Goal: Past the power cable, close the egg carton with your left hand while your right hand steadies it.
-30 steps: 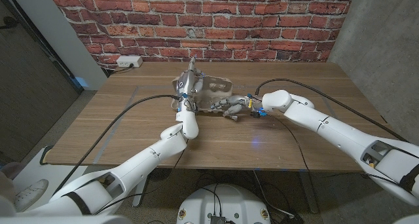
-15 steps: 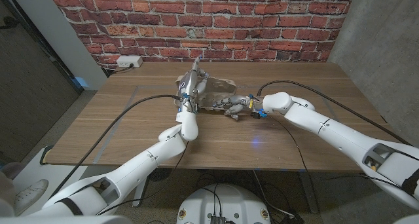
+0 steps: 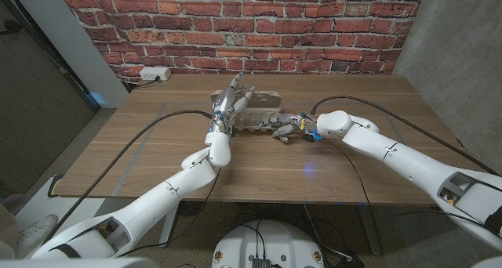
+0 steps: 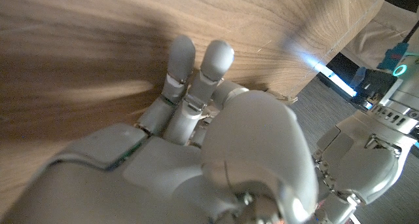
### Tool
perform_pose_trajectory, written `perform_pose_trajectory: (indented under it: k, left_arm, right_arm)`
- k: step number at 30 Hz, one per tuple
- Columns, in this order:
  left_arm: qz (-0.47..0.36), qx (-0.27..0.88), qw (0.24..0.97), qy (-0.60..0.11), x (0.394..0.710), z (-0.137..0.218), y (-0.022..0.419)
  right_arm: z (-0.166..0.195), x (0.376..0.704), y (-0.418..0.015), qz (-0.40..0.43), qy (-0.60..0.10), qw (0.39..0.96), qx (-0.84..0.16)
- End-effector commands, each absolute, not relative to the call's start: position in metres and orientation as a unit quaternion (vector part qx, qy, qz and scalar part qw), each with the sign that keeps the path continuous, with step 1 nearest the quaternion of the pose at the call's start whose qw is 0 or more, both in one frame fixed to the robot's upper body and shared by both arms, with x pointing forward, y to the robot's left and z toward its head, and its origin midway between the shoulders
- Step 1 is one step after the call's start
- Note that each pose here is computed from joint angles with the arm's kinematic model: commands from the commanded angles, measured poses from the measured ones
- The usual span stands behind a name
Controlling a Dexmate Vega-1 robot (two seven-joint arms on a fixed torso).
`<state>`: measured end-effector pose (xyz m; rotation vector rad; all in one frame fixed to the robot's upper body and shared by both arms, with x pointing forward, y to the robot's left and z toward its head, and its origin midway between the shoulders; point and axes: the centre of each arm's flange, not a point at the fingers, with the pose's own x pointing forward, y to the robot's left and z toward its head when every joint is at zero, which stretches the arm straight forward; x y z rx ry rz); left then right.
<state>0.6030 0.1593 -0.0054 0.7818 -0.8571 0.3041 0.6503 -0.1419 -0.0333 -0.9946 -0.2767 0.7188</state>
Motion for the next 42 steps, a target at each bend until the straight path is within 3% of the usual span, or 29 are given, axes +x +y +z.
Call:
perform_pose_trajectory:
  k: [1,28,42]
  left_arm:
    - [0.094,0.412,0.856,-0.297,0.623,-0.019,0.173]
    - [0.097,0.362,0.842,-0.388,0.611,0.015,0.16]
    - [0.068,0.334,0.855,-0.392,0.598,0.016,0.152]
  right_arm:
    - [-0.035,0.65,-0.141,0.331,-0.128,0.806,-0.473]
    - [-0.028,0.655,-0.141,0.319,-0.136,0.808,-0.477]
    - [-0.031,0.653,-0.142,0.316,-0.136,0.81,-0.475]
